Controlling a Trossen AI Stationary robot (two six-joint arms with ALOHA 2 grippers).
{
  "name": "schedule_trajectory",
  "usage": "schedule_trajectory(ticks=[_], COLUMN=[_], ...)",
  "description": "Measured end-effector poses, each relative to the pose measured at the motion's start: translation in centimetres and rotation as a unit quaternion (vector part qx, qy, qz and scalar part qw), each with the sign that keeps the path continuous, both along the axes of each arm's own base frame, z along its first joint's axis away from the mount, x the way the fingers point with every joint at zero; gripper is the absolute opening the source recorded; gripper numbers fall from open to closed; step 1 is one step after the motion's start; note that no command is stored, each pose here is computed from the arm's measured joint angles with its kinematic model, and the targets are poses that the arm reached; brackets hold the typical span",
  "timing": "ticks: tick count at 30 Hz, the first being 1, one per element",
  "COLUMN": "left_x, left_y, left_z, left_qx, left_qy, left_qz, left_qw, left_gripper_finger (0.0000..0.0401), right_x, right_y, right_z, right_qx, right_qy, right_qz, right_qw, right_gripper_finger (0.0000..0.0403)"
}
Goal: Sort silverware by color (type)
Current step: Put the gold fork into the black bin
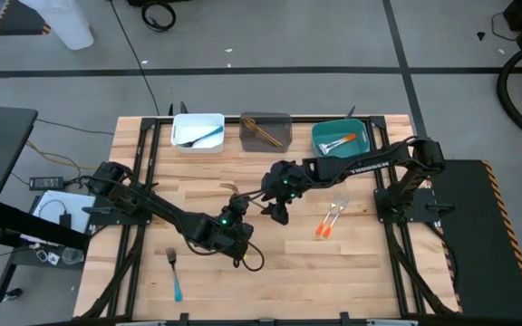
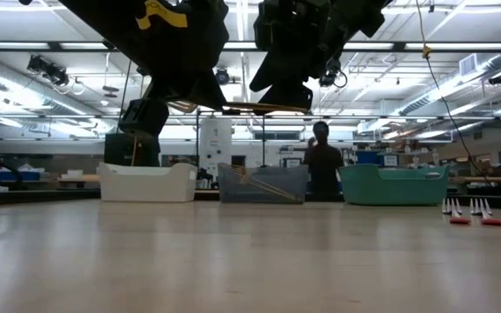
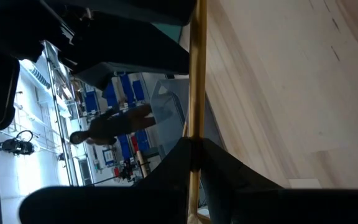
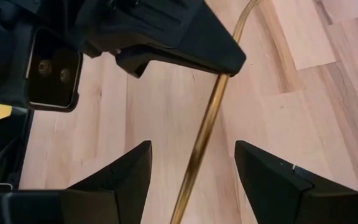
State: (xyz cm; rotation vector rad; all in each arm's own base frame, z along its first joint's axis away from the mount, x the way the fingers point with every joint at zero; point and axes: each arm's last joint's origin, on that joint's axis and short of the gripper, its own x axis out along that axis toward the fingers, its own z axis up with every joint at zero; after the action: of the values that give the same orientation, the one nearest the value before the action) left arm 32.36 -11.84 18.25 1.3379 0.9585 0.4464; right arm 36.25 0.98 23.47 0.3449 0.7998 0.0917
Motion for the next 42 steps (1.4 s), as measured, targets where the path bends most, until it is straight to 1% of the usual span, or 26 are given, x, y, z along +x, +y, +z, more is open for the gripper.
schedule_trajectory(ticks=[7, 11, 19, 31, 39, 42], left_x=[0.02, 0.24, 0.5, 0.53, 0.7, 0.89], left_y=[-0.01, 0.13, 0.64, 0.61, 0.51, 0.64], left_z=[0.01, 0.11, 0.16, 0.19, 0.24, 0.3], left_qx=[0.001, 0.004, 0.006, 0.005, -0.005, -0.012], left_qy=[0.001, 0.001, 0.002, 0.0, -0.002, -0.006], left_qz=[-0.001, -0.003, 0.003, 0.002, -0.006, -0.008], left_qw=[1.0, 1.0, 1.0, 1.0, 1.0, 1.0], left_gripper_finger=[0.0033, 0.0033, 0.0033, 0.0033, 0.0033, 0.0033], right_x=[0.0, 0.02, -0.15, -0.17, -0.18, -0.13], right_y=[0.09, 0.13, 0.16, 0.06, 0.01, -0.07], right_z=[0.0, -0.01, -0.16, -0.09, -0.07, -0.02], right_qx=[-0.002, -0.012, -0.011, -0.012, -0.009, -0.025], right_qy=[0.0, -0.001, 0.011, 0.009, 0.009, 0.004], right_qz=[0.0, -0.009, -0.007, -0.005, -0.004, -0.008], right_qw=[1.0, 1.0, 1.0, 1.0, 1.0, 1.0], right_gripper_finger=[0.024, 0.024, 0.024, 0.024, 0.024, 0.024])
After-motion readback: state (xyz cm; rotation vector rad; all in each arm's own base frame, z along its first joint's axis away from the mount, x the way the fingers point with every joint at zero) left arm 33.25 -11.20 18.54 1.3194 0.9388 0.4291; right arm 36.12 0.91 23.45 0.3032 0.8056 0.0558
